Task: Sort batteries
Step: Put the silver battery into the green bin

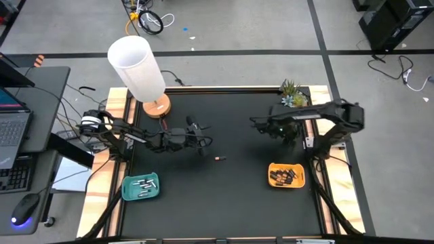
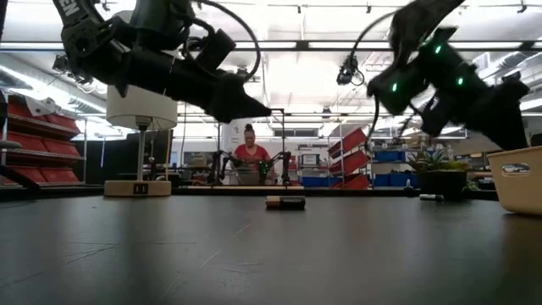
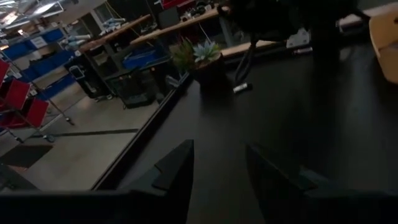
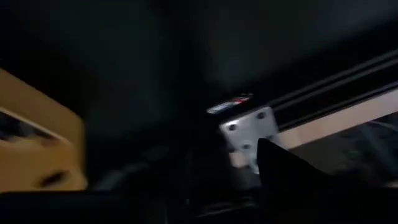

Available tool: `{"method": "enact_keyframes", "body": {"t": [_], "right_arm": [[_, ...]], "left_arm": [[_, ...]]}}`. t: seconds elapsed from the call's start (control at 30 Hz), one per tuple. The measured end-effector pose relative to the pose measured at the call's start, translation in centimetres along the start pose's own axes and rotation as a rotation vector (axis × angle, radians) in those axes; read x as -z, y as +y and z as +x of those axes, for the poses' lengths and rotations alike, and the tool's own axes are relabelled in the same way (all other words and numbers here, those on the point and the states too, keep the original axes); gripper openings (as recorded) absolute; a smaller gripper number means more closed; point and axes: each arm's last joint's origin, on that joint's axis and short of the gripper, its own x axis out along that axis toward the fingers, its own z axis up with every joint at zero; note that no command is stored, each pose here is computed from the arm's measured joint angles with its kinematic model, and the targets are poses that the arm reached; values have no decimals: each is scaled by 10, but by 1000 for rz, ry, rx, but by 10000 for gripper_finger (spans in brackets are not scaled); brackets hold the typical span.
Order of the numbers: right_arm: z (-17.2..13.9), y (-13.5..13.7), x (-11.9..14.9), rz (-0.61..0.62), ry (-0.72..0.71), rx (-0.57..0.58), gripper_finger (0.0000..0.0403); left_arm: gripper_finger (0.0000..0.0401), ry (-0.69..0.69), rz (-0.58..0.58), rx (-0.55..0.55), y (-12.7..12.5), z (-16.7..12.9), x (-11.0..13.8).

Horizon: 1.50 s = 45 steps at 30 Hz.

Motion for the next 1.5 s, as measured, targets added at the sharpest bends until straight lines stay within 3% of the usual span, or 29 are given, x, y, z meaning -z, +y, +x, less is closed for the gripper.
{"method": "enact_keyframes", "body": {"t": [0.2, 0.4, 0.73, 1.03, 1.33, 1.5], "right_arm": [[19, -1, -27, -208, 143, 58, 214], [38, 5, -47, -324, 232, 56, 275], [74, 7, -45, -324, 237, 77, 341], [78, 8, -49, -332, 279, 89, 340], [46, 8, -50, -120, 228, 85, 303], [16, 3, -46, 48, -178, 36, 285]], "left_arm": [[160, 33, 23, 10, -1, -6, 13], [160, 49, 54, 13, -1, -9, 19], [160, 71, 113, 16, -1, -13, 26], [160, 73, 120, 10, 0, -13, 26], [160, 71, 133, 9, 0, -13, 26], [160, 73, 135, 10, 0, -13, 26]]}}
